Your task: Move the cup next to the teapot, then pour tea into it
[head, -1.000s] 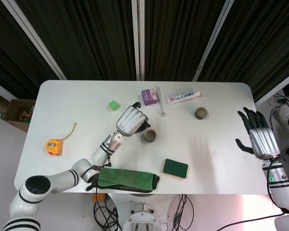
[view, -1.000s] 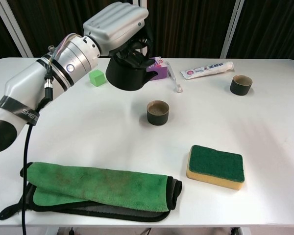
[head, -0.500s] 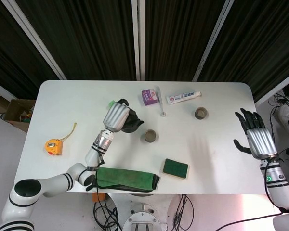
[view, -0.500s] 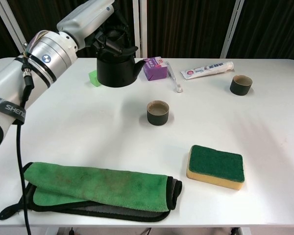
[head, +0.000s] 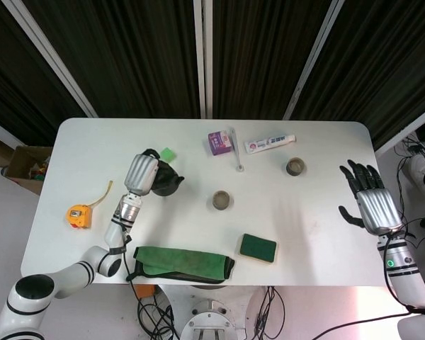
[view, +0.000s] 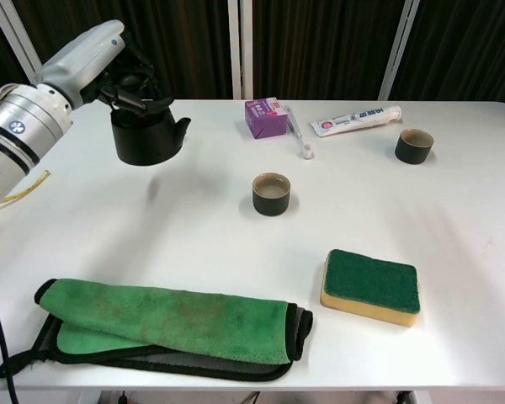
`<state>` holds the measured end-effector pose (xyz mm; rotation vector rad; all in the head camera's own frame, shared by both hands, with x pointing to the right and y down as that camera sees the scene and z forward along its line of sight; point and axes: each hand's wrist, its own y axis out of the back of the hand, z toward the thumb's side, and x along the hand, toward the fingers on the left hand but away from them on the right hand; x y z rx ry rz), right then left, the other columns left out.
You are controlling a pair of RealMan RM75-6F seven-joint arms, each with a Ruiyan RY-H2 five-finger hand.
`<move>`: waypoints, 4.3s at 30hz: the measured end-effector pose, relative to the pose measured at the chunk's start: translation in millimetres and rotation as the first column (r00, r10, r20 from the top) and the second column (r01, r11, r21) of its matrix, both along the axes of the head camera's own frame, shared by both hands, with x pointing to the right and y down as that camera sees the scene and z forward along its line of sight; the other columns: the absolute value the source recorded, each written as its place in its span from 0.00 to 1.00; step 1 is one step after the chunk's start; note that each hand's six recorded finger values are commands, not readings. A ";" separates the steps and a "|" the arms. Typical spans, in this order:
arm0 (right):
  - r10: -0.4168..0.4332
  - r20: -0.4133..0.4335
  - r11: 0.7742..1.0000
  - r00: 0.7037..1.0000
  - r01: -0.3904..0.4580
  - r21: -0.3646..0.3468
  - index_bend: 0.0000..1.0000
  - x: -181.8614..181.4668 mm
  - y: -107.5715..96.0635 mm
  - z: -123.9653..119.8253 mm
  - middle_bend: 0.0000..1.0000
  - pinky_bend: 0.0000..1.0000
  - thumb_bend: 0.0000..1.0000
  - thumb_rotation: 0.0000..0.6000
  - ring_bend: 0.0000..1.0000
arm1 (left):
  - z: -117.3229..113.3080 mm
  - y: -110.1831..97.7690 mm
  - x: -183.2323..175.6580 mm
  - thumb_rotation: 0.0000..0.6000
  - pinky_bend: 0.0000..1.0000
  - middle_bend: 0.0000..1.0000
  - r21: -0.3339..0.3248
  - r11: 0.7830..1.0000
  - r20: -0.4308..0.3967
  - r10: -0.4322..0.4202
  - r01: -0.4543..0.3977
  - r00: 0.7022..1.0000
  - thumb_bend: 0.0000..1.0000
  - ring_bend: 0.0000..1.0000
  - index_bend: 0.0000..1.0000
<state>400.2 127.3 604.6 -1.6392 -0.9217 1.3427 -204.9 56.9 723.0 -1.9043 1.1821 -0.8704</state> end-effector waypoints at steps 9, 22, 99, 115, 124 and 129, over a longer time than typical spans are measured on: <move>0.005 -0.007 1.000 1.000 -0.005 0.008 0.00 0.9 -0.9 -4.0 0.00 0.00 0.27 1.00 0.00 | 19.5 11.5 -25.2 1.00 0.41 1.00 -0.011 1.000 0.055 -0.002 0.002 0.999 0.28 0.98 1.00; 0.004 -0.004 1.000 1.000 -0.004 0.005 0.00 0.5 -2.3 -3.7 0.00 0.00 0.27 1.00 0.00 | 40.2 27.3 -36.9 1.00 0.41 1.00 -0.052 0.999 0.085 0.004 0.000 0.996 0.28 0.98 1.00; 0.002 -0.013 1.000 1.000 -0.002 0.002 0.00 -0.1 -3.6 -1.9 0.00 0.00 0.27 1.00 0.00 | 51.8 40.1 -42.9 0.25 0.40 0.86 -0.080 0.994 0.123 0.079 -0.070 0.989 0.12 0.77 0.83; 0.003 -0.007 1.000 1.000 -0.002 0.010 0.00 -0.4 -4.0 -3.0 0.00 0.00 0.27 1.00 0.00 | 42.9 31.3 -47.2 0.09 0.26 0.46 -0.049 0.995 0.132 0.094 -0.088 0.987 0.12 0.35 0.35; 0.000 -0.004 1.000 1.000 0.000 0.011 0.00 -0.2 -1.4 -3.6 0.00 0.00 0.27 1.00 0.00 | 22.0 19.0 -55.7 0.00 0.15 0.16 0.023 0.995 0.120 0.090 -0.093 0.989 0.12 0.08 0.14; 0.012 -0.056 1.000 0.998 -0.012 0.011 0.00 15.0 9.0 -6.9 0.00 0.00 0.27 1.00 0.00 | -8.9 10.6 -82.1 0.00 0.15 0.16 0.099 0.988 0.155 0.102 -0.119 0.983 0.12 0.08 0.14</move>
